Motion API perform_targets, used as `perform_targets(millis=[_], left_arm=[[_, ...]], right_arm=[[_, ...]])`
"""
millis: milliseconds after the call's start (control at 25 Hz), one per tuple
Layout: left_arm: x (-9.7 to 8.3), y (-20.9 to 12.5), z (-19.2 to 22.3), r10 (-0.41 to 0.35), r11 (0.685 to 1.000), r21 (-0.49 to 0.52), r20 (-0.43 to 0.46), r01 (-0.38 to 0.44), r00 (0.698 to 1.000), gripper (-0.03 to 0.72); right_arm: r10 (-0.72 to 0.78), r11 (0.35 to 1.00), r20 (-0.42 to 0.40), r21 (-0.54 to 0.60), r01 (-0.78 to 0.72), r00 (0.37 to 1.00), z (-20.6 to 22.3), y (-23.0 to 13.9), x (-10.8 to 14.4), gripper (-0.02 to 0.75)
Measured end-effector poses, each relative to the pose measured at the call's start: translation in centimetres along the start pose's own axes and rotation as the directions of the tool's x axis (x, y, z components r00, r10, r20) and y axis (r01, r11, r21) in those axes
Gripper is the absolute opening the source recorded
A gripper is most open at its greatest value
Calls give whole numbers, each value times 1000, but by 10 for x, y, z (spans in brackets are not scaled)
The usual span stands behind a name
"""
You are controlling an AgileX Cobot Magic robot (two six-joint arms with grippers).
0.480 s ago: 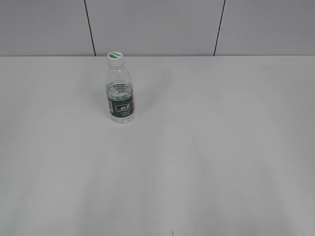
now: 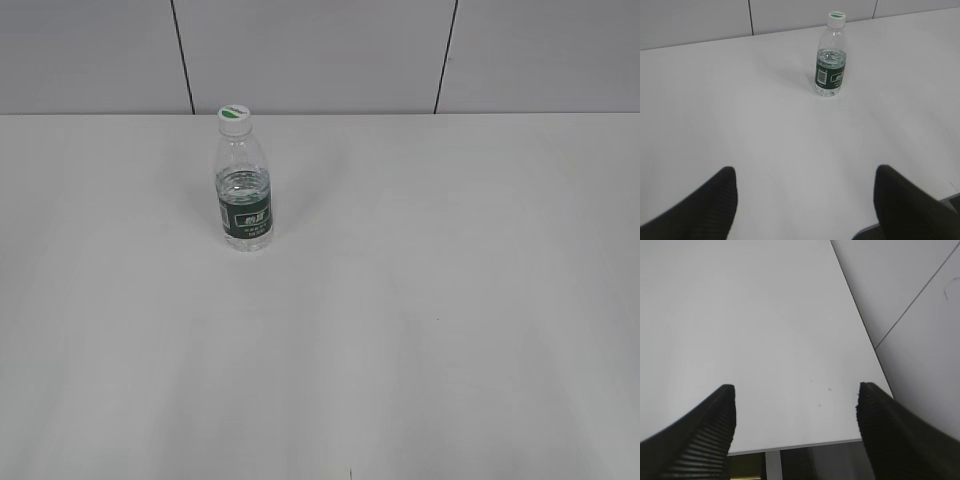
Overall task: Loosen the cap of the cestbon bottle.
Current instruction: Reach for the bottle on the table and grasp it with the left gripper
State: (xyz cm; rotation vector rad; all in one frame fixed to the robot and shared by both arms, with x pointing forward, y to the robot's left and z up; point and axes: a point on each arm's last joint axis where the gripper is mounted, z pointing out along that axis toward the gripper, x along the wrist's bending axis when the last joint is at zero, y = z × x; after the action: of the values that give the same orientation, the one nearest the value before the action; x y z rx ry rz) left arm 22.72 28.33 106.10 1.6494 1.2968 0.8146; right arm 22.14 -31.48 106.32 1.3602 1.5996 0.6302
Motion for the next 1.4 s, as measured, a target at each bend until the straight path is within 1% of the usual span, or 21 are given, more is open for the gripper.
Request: perform_targets(millis=[720,840,960,1120,1240,1400], left_arm=[[0,0,0,2,1000,-5,-5,-2,1000,500],[0,7,-5,6,998,-55,-12,-7,1000,500],[0,25,-19,13,984,-176,-29,-18,999,500],[2,62,-30,7,946,-322,-57,-25,998,500],[8,93,-22,-4,925,-380,-76,-25,997,500],[21,129,11,-38,912,-411,-101,-7,994,500]], right_arm=[[0,1000,0,0,0,1000,0,0,0,574],[0,1000,0,0,0,1000,0,0,0,574],[0,1000,0,0,0,1000,0,0,0,574],[0,1000,0,0,0,1000,0,0,0,574],[0,1000,0,0,0,1000,0,0,0,574],[0,1000,0,0,0,1000,0,0,0,574]])
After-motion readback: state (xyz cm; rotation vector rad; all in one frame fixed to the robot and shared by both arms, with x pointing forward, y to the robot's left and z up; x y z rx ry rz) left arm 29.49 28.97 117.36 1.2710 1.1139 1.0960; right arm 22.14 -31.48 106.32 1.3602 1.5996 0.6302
